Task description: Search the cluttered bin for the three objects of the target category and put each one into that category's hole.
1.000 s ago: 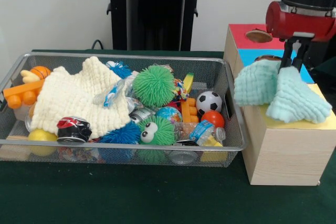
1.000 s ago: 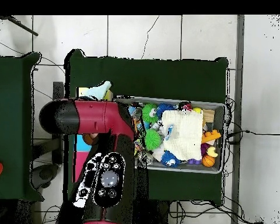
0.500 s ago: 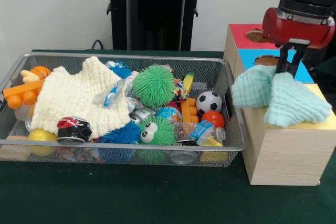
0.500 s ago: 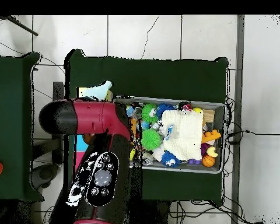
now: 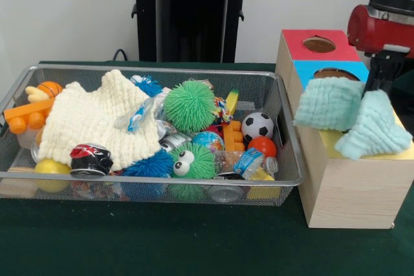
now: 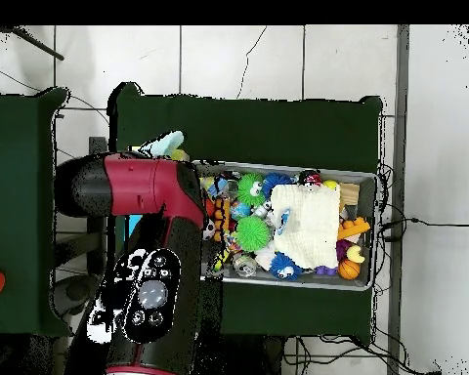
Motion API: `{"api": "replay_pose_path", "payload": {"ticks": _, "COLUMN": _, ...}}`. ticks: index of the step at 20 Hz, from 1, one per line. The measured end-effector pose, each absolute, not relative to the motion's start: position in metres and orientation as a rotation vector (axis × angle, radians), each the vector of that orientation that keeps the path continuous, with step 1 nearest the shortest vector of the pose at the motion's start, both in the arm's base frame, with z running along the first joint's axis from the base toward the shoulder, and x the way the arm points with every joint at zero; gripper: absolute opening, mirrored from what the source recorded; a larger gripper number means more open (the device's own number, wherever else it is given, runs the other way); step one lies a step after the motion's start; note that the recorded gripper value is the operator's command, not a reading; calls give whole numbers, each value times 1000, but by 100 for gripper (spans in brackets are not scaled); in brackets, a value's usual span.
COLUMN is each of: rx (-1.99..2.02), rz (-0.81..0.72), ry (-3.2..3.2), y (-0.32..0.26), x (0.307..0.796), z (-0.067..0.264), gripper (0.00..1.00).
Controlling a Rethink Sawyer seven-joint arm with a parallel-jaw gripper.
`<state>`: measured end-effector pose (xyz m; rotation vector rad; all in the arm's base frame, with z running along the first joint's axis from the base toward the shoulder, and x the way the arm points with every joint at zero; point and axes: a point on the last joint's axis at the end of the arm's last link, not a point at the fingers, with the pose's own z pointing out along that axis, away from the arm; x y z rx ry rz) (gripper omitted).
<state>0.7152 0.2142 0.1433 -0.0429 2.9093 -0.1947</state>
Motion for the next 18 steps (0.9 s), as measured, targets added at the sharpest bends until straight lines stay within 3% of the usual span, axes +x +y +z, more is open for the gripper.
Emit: {"api": "replay_pose_path", "payload": {"ticks": 18, "rx": -34, "rz": -221, "ry": 2913, "y": 211, "x": 723, "z": 116, "gripper": 0}}
